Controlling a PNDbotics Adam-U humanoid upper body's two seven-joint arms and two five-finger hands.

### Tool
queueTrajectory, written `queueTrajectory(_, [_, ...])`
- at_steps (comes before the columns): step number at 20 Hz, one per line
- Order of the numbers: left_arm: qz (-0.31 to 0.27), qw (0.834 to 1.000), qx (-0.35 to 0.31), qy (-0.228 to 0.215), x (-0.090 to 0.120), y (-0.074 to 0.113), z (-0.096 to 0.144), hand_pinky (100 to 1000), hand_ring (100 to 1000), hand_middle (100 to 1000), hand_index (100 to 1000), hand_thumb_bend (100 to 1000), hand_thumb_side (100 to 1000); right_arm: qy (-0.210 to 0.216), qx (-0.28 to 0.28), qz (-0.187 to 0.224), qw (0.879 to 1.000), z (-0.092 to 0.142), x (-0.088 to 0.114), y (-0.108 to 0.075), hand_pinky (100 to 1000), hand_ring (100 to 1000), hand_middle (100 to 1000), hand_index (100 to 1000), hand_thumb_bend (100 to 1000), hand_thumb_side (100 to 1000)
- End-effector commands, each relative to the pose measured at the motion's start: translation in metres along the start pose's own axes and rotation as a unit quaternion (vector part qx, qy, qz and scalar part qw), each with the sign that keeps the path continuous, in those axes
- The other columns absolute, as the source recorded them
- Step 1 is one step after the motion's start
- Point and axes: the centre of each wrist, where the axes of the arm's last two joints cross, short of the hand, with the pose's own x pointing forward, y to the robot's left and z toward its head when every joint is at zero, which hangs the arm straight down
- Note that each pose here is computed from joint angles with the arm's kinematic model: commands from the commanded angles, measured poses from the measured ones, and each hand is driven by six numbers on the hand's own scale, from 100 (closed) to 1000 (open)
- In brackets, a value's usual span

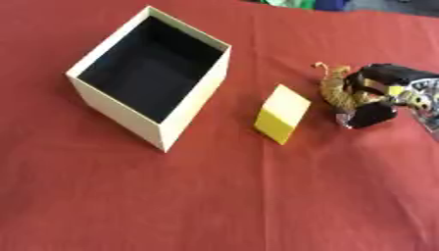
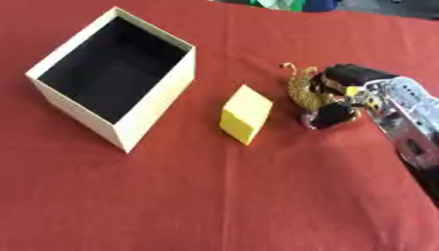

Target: Pick up objects on the table and place them in the box.

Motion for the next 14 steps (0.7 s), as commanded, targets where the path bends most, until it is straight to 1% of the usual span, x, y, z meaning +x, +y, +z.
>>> queueTrajectory(1, [-0.006, 1.000, -0.003, -0.010, 0.0043, 0.0032, -0.0026, 648, 861, 854, 814, 107, 854, 0.008, -0.012, 0.004, 1.000, 0.0010, -0.0021, -0.0044, 880, 888, 520, 776, 143, 468])
queueTrajectory(5, [-0.006, 1.000, -0.003, -0.010, 0.0043, 0.0034, -0.0028, 649, 861, 854, 814, 107, 853, 0.012, -0.024, -0.004, 1.000, 0.0007, -0.0015, -0.0044, 870, 876, 504, 765, 100, 409])
queueTrajectory(8, [-0.006, 1.000, -0.004, -0.011, 0.0044, 0.0034, -0.0030, 649, 861, 854, 814, 106, 852, 0.013, -0.033, -0.009, 0.999, 0.0015, -0.0006, -0.0057, 867, 872, 501, 764, 100, 381])
queueTrajectory(14, [-0.007, 1.000, -0.006, -0.011, 0.0046, 0.0037, -0.0036, 649, 861, 854, 814, 105, 850, 0.018, -0.055, -0.011, 0.998, 0.0051, 0.0005, -0.0137, 863, 864, 486, 751, 100, 266])
